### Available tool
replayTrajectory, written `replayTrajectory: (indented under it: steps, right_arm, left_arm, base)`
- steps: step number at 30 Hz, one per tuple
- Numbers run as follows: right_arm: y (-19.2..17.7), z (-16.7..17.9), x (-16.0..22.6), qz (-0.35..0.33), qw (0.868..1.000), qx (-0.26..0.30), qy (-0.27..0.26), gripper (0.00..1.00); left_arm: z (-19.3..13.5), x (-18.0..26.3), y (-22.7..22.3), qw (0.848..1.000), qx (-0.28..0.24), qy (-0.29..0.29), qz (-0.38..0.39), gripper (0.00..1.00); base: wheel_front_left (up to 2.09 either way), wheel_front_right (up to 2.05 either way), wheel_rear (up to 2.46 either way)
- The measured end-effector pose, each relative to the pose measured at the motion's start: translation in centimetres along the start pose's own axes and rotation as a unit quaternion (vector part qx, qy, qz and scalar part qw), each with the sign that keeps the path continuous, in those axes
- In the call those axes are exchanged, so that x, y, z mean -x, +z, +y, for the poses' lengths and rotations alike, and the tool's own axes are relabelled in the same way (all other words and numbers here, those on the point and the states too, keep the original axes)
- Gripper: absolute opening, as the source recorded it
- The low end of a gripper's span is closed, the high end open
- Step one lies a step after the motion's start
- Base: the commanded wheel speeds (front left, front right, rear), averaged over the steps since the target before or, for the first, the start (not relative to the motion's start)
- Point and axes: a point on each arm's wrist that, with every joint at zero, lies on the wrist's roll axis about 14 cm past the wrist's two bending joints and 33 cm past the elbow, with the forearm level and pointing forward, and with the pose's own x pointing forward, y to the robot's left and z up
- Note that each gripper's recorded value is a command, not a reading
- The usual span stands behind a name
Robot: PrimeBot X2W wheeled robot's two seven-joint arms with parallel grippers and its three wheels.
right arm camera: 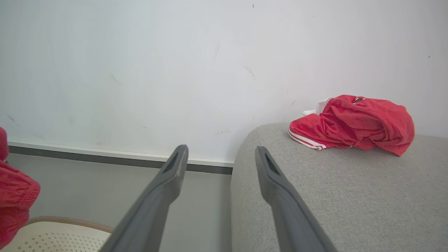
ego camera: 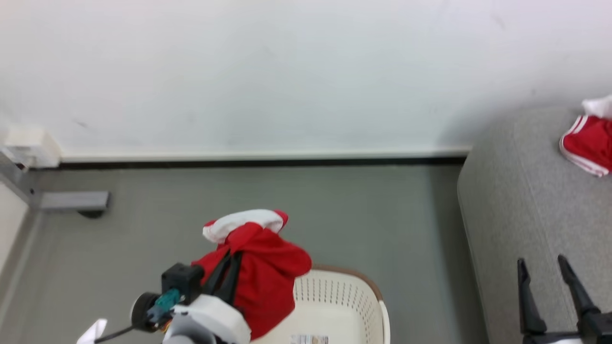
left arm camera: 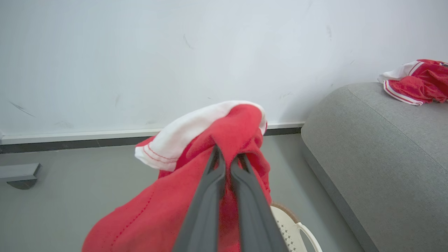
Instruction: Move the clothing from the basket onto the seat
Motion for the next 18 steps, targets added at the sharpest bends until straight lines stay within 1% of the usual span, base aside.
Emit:
replayTrajectory:
  steps: [8,11,18]
  right_arm:
    - [1.8,1.4,2.6,-0.026,0.999,-0.002,0.021,1.00]
    - [2.4,1.8,3.1,-0.036,0.999,-0.003,0.026,1.00]
    - [2.6,2.1,4.0,-0.040,0.999,-0.009,0.030,1.00]
  left_arm:
    - [2.1,4.6,3.6,0.997,-0.025,0.039,-0.057,0.00]
    - [2.7,5.7,4.6,0.995,-0.033,0.051,-0.074,0.00]
    - [3.2,6.7,5.2,0.994,-0.042,0.059,-0.077,0.00]
  base:
    - [0.00,0.00,0.00]
    - [0.00,0.00,0.00]
    - [0.00,0.00,0.00]
